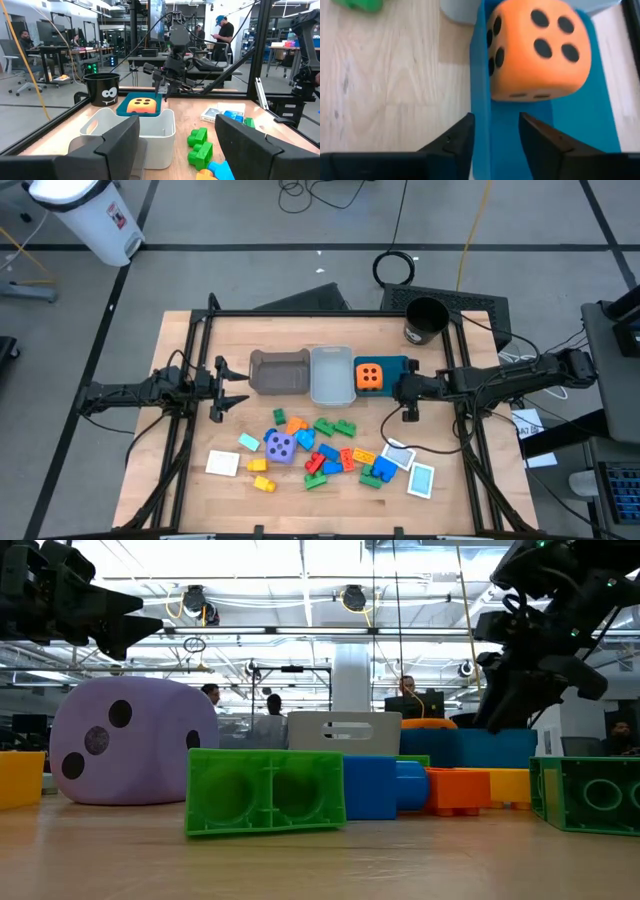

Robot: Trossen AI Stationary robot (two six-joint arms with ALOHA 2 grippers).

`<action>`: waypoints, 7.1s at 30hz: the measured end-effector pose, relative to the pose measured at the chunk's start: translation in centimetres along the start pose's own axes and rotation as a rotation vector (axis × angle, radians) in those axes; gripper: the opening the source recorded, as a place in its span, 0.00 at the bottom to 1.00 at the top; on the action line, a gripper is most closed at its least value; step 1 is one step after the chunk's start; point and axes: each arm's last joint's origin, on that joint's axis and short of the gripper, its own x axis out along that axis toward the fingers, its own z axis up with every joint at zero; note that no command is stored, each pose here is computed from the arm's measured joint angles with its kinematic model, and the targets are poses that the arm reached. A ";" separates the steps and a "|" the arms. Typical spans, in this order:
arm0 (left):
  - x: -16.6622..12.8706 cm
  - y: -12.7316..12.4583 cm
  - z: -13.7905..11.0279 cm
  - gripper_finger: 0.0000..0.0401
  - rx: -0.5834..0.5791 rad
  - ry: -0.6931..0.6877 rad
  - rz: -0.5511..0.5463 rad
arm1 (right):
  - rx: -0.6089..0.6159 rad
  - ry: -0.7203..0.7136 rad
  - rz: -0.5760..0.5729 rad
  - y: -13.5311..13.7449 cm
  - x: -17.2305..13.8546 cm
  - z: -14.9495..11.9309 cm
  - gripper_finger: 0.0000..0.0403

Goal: Pick & Place Toys
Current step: Put the purple die into the blue bin

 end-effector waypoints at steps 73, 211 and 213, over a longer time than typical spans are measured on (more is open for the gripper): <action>0.0 0.0 0.0 0.67 0.000 0.000 0.000 | 0.195 -0.936 0.443 8.0 -7.6 -1.4 0.77; 14.7 -13.3 -0.8 0.65 -0.902 1.032 0.474 | 0.330 -0.927 0.346 6.4 -4.7 -3.3 0.77; 14.7 -13.3 -0.8 0.59 -0.884 1.034 0.468 | 0.330 -0.926 0.346 6.4 -4.7 -3.3 0.77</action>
